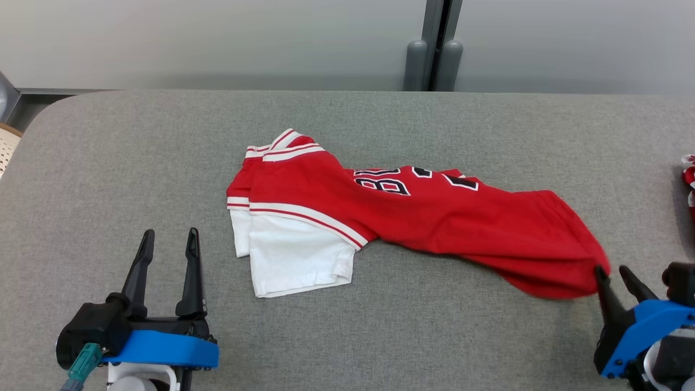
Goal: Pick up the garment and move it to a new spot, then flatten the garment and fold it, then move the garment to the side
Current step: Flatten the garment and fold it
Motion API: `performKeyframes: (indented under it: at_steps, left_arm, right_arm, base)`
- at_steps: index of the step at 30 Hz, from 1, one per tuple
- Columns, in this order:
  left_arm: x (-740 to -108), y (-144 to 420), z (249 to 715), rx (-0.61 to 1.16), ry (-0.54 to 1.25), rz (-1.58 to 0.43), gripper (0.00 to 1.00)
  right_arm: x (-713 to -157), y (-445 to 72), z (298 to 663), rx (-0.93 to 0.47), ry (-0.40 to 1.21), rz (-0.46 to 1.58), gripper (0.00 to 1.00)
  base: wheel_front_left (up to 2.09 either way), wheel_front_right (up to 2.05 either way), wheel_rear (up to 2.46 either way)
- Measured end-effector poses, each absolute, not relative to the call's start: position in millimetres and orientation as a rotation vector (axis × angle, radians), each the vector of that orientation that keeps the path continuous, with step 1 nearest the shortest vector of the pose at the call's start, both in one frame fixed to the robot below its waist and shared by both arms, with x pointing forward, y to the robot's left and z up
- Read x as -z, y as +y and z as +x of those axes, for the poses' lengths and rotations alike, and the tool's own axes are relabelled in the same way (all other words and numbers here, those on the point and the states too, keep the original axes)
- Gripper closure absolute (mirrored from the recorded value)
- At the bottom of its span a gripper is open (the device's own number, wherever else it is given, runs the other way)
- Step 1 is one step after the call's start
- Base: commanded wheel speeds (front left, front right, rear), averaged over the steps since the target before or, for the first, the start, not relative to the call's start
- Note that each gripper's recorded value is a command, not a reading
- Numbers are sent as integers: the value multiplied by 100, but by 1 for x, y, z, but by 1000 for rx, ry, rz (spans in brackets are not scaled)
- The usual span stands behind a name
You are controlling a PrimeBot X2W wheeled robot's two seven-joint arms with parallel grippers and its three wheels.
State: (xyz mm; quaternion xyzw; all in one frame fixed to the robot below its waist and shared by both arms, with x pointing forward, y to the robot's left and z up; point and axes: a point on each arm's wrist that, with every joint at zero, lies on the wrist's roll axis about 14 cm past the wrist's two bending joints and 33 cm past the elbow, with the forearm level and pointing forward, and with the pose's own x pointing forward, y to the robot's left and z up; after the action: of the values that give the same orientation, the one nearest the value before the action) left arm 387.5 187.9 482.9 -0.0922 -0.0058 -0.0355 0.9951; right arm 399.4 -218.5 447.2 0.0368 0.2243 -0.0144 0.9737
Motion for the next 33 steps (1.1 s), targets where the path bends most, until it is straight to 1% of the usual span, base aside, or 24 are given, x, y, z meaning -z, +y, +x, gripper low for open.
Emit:
performKeyframes:
  at_steps: [3,7,10,14,18,21,24,33]
  left_arm:
    - [-485,186,386,77,-16,-185,0]
    - [-485,185,384,83,-16,-184,0]
    - [-486,184,382,88,-18,-182,0]
    - [-486,183,380,93,-15,-181,0]
    - [-484,180,378,98,-8,-184,0]
    - [-480,179,376,98,3,-189,0]
    - [-477,179,371,94,14,-193,0]
    - [-471,177,370,102,35,-191,0]
  right_arm:
    - [-433,-226,386,59,481,67,0]
    - [-430,-235,379,93,454,76,0]
    - [-442,-240,380,108,376,72,0]
    - [-471,-241,385,110,216,66,0]
    - [-488,-230,388,79,106,92,0]
    - [-497,-219,388,46,58,94,0]
    - [-500,-209,386,17,47,100,0]
    - [-497,-206,379,10,59,106,0]
  base:
    - [0,0,0]
    - [0,0,0]
    - [0,0,0]
    - [0,0,0]
    - [0,0,0]
    - [0,0,0]
    - [0,0,0]
    - [0,0,0]
